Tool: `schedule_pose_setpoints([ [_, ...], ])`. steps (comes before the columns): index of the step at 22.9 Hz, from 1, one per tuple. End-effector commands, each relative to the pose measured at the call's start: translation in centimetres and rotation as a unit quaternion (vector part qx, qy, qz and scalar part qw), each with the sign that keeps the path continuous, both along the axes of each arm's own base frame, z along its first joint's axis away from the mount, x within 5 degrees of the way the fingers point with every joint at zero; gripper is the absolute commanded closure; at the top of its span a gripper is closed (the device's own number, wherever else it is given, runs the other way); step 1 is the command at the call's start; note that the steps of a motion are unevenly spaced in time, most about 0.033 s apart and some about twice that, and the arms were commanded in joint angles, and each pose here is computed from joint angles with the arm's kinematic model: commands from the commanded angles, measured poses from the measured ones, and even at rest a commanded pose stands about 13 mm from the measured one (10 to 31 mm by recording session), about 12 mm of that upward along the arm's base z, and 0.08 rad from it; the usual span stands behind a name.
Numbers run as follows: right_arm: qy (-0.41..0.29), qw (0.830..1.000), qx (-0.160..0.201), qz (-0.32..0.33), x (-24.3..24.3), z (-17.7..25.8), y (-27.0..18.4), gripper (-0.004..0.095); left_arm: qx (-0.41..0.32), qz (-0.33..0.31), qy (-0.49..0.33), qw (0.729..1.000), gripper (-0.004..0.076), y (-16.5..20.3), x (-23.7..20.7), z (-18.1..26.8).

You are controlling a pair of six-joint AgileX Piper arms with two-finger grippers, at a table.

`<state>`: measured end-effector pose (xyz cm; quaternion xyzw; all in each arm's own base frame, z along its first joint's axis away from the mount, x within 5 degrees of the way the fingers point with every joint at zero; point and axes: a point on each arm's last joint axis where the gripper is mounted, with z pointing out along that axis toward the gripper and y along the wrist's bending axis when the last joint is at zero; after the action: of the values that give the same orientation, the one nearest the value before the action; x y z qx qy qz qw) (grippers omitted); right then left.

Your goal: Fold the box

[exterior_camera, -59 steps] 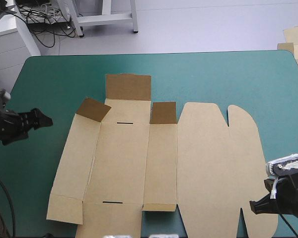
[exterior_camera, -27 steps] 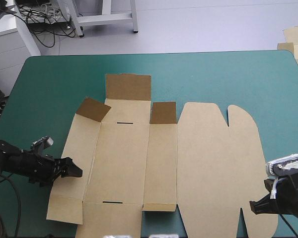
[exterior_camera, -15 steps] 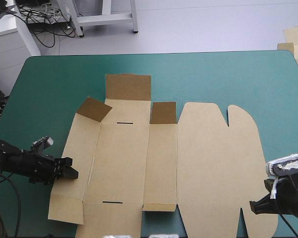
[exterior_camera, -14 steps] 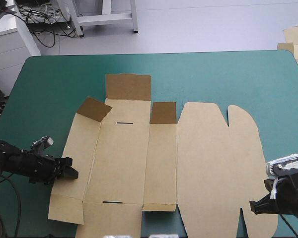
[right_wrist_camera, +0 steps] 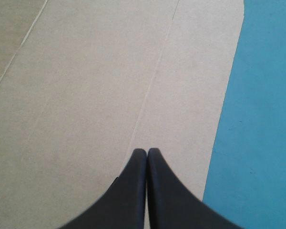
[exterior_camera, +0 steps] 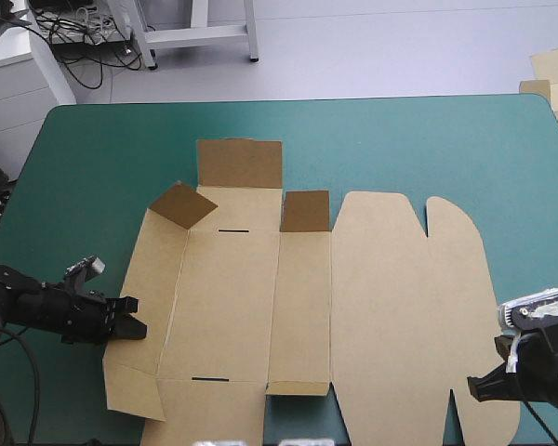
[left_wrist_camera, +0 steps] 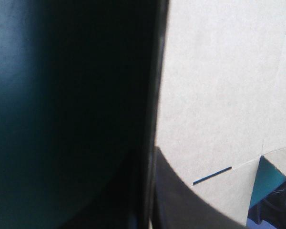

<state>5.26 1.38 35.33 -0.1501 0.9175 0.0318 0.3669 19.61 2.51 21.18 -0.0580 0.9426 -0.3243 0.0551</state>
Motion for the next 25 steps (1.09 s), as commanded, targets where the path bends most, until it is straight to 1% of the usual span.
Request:
schedule_pose_setpoints([
  [1,-0.021,1.000,-0.001,-0.005,0.2,0.8,-0.1,0.0928,-0.025,-0.007,-0.015,1.000,0.0734,-0.6,0.0,1.3],
  [3,-0.019,1.000,0.007,-0.002,0.2,0.8,0.1,0.0928,-0.004,-0.003,-0.016,1.000,0.0734,-0.3,0.1,1.1],
  [6,-0.021,1.000,0.008,0.002,0.2,0.8,0.1,0.0928,0.011,-0.011,-0.044,0.999,0.0734,0.0,0.7,1.7],
  [7,-0.030,1.000,0.009,0.003,0.3,0.9,0.1,0.0928,0.038,-0.015,-0.052,0.998,0.0734,0.6,1.3,2.6],
  [9,-0.042,0.999,0.011,0.002,0.4,1.1,0.2,0.0928,0.067,-0.023,-0.069,0.995,0.0734,1.2,2.1,4.1],
  [11,-0.042,0.999,0.011,0.002,0.4,1.1,0.2,0.0928,0.098,-0.042,-0.116,0.988,0.0734,1.0,3.6,6.5],
  [12,-0.044,0.999,0.012,0.002,0.4,1.2,0.2,0.0928,0.129,-0.057,-0.143,0.980,0.0734,0.8,4.4,7.8],
  [13,-0.052,0.999,0.013,0.002,0.5,1.3,0.2,0.0928,0.165,-0.080,-0.179,0.967,0.0734,0.1,5.3,9.1],
  [14,-0.059,0.998,0.014,0.002,0.6,1.4,0.2,0.0928,0.185,-0.096,-0.201,0.957,0.0734,-0.4,5.8,10.1],
  [16,-0.073,0.997,0.023,-0.001,0.6,1.9,0.2,0.0928,0.205,-0.133,-0.250,0.937,0.0733,-1.9,6.6,11.7],
  [18,-0.081,0.996,0.030,0.000,0.5,2.4,0.3,0.0928,0.218,-0.186,-0.307,0.908,0.0733,-4.1,7.2,13.2],
  [23,-0.103,0.994,0.044,-0.004,0.0,3.9,0.2,0.0928,0.274,-0.236,-0.403,0.841,0.0733,-7.8,8.2,15.5],
  [24,-0.108,0.993,0.048,-0.004,-0.1,4.2,0.2,0.0928,0.287,-0.249,-0.418,0.825,0.0733,-8.5,8.2,15.8],
  [25,-0.123,0.991,0.046,-0.002,-0.3,4.9,0.2,0.0928,0.318,-0.280,-0.441,0.791,0.0733,-9.9,8.3,16.0],
])
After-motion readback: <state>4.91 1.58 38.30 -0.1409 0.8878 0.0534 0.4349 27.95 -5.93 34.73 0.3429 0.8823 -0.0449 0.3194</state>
